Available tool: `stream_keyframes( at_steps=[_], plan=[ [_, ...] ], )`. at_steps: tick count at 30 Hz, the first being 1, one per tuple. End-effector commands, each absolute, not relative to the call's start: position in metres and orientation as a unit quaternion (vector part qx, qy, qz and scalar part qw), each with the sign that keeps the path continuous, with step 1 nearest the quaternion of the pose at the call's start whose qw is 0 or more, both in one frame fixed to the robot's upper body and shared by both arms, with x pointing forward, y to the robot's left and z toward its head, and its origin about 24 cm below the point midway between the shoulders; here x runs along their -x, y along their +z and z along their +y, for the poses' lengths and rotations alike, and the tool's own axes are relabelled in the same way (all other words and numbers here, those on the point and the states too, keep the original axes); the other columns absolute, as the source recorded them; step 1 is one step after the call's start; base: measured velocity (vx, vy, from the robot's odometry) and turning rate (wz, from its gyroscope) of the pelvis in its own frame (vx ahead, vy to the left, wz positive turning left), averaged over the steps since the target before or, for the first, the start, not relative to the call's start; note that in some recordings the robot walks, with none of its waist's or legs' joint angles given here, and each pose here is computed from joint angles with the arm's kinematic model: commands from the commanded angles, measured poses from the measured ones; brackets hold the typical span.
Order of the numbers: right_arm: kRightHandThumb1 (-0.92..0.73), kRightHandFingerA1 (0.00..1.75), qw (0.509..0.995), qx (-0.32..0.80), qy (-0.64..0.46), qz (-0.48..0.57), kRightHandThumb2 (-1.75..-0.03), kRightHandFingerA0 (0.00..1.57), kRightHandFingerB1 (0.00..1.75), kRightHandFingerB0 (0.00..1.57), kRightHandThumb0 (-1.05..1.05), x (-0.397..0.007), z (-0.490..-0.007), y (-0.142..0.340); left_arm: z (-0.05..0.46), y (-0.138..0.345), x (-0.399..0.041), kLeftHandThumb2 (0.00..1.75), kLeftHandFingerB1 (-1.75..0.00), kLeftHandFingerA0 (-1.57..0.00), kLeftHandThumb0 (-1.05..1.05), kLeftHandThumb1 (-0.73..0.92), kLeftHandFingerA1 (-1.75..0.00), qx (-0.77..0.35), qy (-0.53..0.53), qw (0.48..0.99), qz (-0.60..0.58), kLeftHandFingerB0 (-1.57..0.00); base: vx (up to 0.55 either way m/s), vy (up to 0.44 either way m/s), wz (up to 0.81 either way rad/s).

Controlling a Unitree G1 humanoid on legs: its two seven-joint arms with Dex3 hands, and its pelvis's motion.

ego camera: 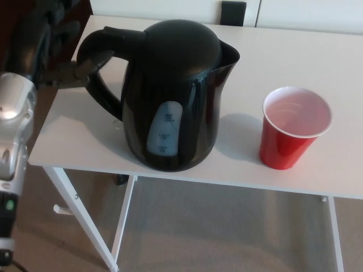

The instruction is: The robot walk towards a table in front and uses its left hand to pick up the pot from the base and pour water to the cup on the right hand side

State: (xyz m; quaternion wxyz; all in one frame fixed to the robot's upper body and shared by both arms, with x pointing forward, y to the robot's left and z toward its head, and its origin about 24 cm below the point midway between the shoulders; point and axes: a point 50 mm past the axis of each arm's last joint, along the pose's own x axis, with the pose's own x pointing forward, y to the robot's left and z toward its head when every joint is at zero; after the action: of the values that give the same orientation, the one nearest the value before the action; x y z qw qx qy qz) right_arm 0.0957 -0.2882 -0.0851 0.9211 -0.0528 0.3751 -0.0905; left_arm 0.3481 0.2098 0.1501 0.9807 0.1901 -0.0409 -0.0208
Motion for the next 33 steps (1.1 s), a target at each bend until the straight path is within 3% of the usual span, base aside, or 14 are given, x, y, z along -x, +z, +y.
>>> stream_keyframes(
  at_steps=[1, 21, 22, 23, 33],
  plan=[
    [-0.39, 0.58, 0.916, 0.06, -0.092, 0.385, -0.85, 0.36, 0.5, 0.19, -0.11, -0.092, -0.289, -0.083, 0.205, 0.136, -0.34, 0.66, -0.34, -0.18, -0.55, 0.42, -0.38, -0.206, -0.017, 0.978, -0.013, -0.12, 0.0, 0.0, 0.0],
    [-0.38, 0.59, 0.918, 0.046, -0.102, 0.381, -0.84, 0.37, 0.5, 0.19, -0.12, -0.097, -0.289, -0.086, 0.213, 0.127, -0.337, 0.66, -0.33, -0.19, -0.53, 0.43, -0.38, -0.213, -0.017, 0.977, -0.003, -0.11, 0.0, 0.0, 0.0],
    [-0.37, 0.59, 0.918, 0.056, -0.099, 0.381, -0.84, 0.39, 0.51, 0.21, -0.13, -0.098, -0.289, -0.084, 0.213, 0.128, -0.337, 0.88, -0.49, -0.06, -0.26, 0.32, -0.49, -0.212, -0.017, 0.977, -0.003, -0.05, 0.0, 0.0, 0.0],
    [-0.39, 0.59, 0.918, 0.055, -0.099, 0.381, -0.84, 0.37, 0.5, 0.2, -0.11, -0.098, -0.289, -0.084, 0.213, 0.128, -0.337, 0.66, -0.34, -0.2, -0.53, 0.43, -0.38, -0.211, -0.017, 0.977, -0.004, -0.11, 0.0, 0.0, 0.0],
    [-0.38, 0.58, 0.918, 0.063, -0.09, 0.38, -0.84, 0.37, 0.5, 0.21, -0.13, -0.103, -0.29, -0.083, 0.224, 0.132, -0.338, 0.69, -0.35, -0.25, -0.58, 0.43, -0.41, -0.228, -0.001, 0.974, -0.007, -0.14, 0.0, 0.0, 0.0]
  ],
)
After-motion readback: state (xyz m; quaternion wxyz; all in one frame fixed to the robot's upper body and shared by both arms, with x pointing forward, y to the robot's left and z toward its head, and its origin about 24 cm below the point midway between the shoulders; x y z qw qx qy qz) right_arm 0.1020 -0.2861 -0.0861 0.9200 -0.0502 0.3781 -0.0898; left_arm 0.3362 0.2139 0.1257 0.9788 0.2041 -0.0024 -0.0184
